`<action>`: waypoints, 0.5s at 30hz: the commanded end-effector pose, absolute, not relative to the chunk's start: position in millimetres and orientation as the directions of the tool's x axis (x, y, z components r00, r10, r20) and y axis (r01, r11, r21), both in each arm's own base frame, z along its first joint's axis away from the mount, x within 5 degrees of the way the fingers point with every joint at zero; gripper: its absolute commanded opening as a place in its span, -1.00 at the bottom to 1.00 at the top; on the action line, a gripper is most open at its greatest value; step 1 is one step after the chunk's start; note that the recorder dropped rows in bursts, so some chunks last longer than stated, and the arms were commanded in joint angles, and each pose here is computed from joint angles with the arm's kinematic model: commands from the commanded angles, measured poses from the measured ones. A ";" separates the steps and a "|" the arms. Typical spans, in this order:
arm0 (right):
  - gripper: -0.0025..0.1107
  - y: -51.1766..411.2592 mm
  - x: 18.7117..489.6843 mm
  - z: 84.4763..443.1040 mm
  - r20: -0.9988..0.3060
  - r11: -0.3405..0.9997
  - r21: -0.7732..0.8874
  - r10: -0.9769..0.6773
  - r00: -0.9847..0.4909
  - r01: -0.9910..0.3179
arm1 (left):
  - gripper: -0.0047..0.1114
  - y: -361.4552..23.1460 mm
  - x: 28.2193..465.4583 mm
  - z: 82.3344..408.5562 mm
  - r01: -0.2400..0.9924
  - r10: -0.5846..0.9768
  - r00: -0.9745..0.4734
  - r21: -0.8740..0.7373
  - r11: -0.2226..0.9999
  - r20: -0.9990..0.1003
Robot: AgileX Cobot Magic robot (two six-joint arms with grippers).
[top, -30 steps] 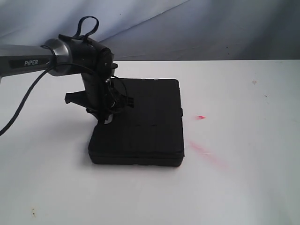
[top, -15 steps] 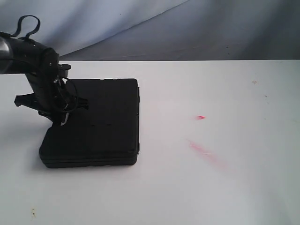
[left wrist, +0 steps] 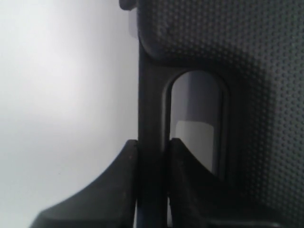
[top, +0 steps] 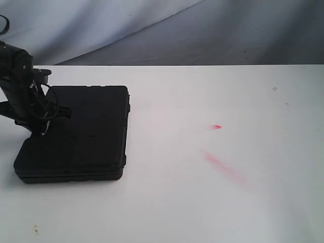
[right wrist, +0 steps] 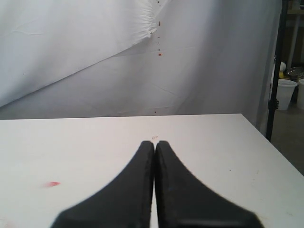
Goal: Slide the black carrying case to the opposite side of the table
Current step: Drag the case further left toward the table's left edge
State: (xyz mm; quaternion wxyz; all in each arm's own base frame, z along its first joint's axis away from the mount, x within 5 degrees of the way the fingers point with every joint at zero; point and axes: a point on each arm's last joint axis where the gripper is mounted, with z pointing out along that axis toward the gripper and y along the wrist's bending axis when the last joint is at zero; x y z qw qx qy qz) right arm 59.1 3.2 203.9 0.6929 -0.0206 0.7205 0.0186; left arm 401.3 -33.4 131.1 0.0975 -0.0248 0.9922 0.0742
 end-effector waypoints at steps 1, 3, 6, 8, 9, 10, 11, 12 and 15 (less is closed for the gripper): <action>-0.96 2.9 58.7 203.0 -0.999 0.999 0.001 -0.001 -0.035 -0.049 | -0.92 -28.8 402.3 139.9 -0.050 -0.012 -0.974 0.162 0.986 -0.226; -0.96 2.9 58.7 203.0 -0.999 0.999 0.001 -0.001 -0.035 -0.049 | -0.92 -28.7 402.1 139.9 -0.048 -0.010 -0.974 0.164 0.985 -0.225; -0.96 2.9 58.7 203.0 -0.999 0.999 0.001 -0.001 -0.035 -0.049 | -0.92 -28.2 402.3 140.1 -0.043 -0.004 -0.974 0.172 0.984 -0.226; -0.96 2.9 58.7 203.0 -0.999 0.999 0.001 -0.001 -0.035 -0.049 | -0.92 -28.1 402.1 140.0 -0.044 -0.004 -0.975 0.172 0.984 -0.223; -0.96 2.9 58.7 203.0 -0.999 0.999 0.001 -0.001 -0.035 -0.049 | -0.92 -28.1 402.0 140.0 -0.046 -0.006 -0.975 0.172 0.984 -0.223; -0.96 2.9 58.7 203.0 -0.999 0.999 0.001 -0.001 -0.035 -0.049 | -0.92 -28.1 402.0 140.0 -0.046 -0.006 -0.975 0.172 0.984 -0.223; -0.96 2.9 58.7 203.0 -0.999 0.999 0.001 -0.001 -0.035 -0.049 | -0.92 -28.1 402.0 140.0 -0.046 -0.006 -0.975 0.172 0.984 -0.223; -0.96 2.9 58.7 203.0 -0.999 0.999 0.001 -0.001 -0.035 -0.049 | -0.92 -28.1 402.0 140.0 -0.046 -0.006 -0.975 0.172 0.984 -0.223; -0.96 2.9 58.7 203.0 -0.999 0.999 0.001 -0.001 -0.035 -0.049 | -0.92 -27.9 402.0 140.0 -0.045 -0.005 -0.975 0.174 0.984 -0.223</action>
